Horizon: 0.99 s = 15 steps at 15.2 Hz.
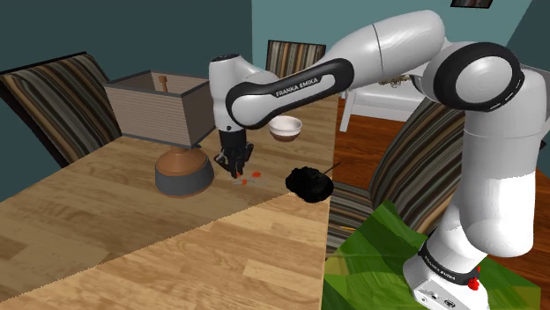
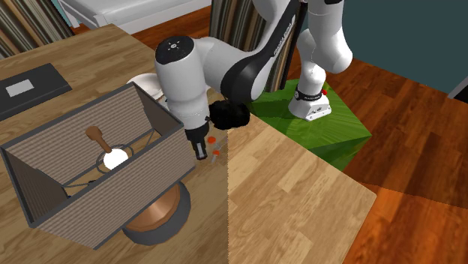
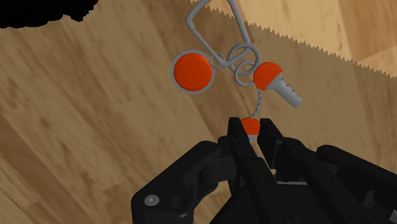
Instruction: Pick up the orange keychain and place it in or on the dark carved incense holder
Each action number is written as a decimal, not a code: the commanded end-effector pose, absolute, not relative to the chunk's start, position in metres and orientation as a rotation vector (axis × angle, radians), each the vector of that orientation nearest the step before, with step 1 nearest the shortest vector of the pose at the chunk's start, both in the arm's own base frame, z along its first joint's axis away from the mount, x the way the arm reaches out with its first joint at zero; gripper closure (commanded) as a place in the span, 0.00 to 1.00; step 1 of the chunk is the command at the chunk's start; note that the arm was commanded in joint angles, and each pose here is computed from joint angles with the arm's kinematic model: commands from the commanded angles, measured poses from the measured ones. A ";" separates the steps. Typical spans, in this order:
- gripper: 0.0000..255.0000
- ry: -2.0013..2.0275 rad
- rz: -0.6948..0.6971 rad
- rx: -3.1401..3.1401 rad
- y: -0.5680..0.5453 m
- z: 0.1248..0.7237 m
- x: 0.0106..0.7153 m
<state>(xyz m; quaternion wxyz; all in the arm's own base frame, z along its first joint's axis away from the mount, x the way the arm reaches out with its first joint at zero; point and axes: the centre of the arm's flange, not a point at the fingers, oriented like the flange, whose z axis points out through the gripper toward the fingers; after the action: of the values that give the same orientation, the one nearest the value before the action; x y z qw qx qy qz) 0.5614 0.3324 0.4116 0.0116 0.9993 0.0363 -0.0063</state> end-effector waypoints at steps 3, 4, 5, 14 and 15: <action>1.00 0.113 -0.020 3.116 0.332 0.433 0.562; 1.00 0.113 -0.020 3.116 0.332 0.437 0.562; 1.00 0.113 -0.020 3.116 0.320 0.437 0.557; 1.00 0.113 -0.020 3.116 0.209 0.441 0.515; 1.00 0.113 -0.020 3.116 0.197 0.441 0.510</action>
<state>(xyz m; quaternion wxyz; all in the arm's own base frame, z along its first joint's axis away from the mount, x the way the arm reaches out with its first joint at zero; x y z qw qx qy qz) 0.5164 0.2111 0.4405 0.0118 0.9993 0.0358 -0.0065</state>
